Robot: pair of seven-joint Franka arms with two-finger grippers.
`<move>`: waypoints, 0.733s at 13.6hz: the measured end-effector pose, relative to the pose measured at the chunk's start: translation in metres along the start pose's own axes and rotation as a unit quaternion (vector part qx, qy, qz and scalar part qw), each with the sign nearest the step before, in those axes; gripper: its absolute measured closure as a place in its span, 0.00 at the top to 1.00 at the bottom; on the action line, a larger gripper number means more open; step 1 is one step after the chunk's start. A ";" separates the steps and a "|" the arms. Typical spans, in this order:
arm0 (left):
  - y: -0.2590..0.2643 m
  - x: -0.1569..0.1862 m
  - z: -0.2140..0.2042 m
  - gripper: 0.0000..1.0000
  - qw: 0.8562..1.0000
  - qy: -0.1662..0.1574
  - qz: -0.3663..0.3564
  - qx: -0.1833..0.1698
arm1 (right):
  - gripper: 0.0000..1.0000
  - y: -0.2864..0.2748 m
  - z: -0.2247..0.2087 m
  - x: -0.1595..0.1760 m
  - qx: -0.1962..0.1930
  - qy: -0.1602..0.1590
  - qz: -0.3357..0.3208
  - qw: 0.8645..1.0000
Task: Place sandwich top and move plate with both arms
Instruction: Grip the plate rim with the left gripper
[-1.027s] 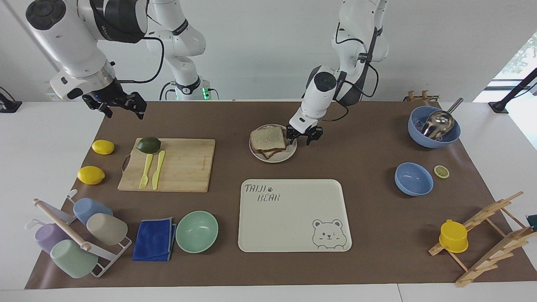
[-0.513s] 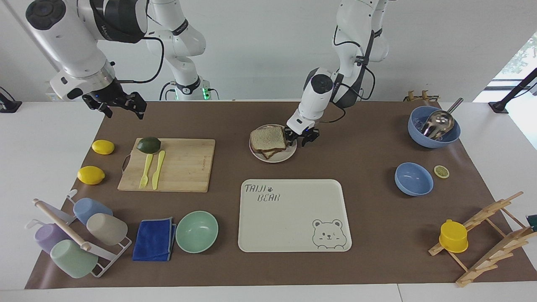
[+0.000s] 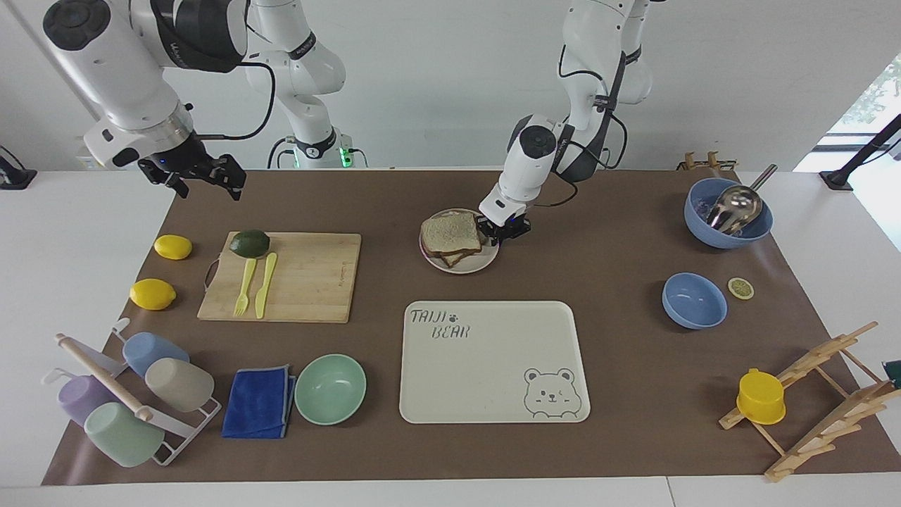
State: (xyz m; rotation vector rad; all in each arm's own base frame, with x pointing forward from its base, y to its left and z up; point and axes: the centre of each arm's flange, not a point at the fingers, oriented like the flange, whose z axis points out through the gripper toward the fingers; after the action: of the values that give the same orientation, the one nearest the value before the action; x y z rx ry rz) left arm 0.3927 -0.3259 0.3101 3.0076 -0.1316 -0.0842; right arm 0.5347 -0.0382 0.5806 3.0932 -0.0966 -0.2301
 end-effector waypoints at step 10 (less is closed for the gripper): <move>-0.019 0.026 -0.018 0.05 1.000 -0.001 -0.015 -0.006 | 1.00 0.000 0.000 0.000 0.000 0.000 0.000 1.000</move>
State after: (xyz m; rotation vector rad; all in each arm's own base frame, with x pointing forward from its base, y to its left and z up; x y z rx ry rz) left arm 0.4214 -0.3067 0.3243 2.9977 -0.0843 -0.0903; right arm 0.5347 -0.0383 0.5806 3.0932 -0.0966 -0.2301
